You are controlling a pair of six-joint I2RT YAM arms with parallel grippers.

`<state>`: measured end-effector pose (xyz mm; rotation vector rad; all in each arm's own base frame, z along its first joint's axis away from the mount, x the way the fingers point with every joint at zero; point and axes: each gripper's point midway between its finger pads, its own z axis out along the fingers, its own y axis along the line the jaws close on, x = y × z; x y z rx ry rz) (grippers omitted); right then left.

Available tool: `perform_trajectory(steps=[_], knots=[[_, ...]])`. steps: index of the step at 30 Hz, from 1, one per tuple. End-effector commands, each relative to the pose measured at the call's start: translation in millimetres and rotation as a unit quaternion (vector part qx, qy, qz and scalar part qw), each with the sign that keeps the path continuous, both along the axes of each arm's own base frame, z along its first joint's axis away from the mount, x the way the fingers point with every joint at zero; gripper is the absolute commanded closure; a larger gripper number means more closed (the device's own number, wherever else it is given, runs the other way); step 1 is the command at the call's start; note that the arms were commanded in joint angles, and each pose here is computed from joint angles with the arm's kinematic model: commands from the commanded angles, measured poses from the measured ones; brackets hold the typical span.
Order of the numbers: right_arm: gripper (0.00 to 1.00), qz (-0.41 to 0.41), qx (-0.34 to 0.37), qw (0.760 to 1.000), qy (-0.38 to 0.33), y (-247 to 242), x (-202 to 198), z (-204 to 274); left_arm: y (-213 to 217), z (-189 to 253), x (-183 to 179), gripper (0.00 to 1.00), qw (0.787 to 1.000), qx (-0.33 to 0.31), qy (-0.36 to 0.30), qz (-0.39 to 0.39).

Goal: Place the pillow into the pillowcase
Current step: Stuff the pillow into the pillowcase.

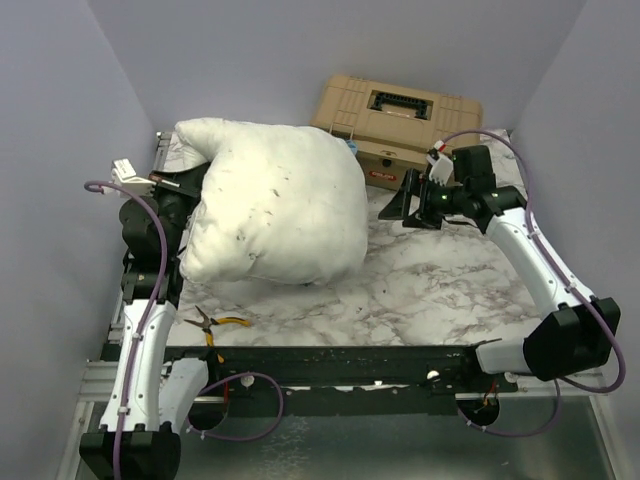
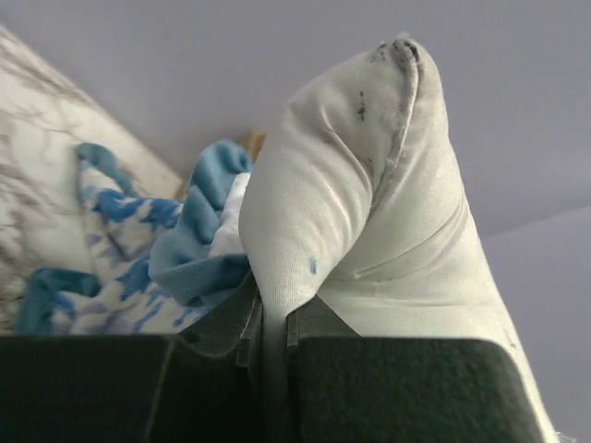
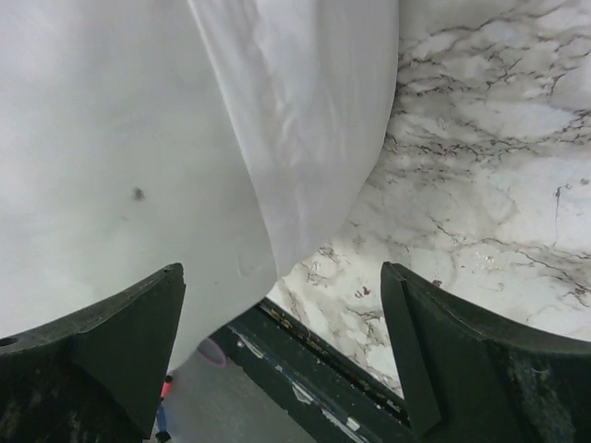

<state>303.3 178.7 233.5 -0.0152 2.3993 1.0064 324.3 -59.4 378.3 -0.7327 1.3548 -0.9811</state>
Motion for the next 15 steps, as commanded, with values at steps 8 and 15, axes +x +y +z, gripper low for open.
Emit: perform_trajectory(steps=[8,15], knots=[[0.09,0.051,-0.012,0.999,0.012,48.6,24.6,-40.3,77.0,-76.5,11.2,1.00,0.942,0.248,0.200,0.103],[0.10,0.068,0.005,0.997,-0.026,74.8,57.9,-5.4,76.0,-79.0,9.1,1.00,0.940,0.261,0.199,0.096]])
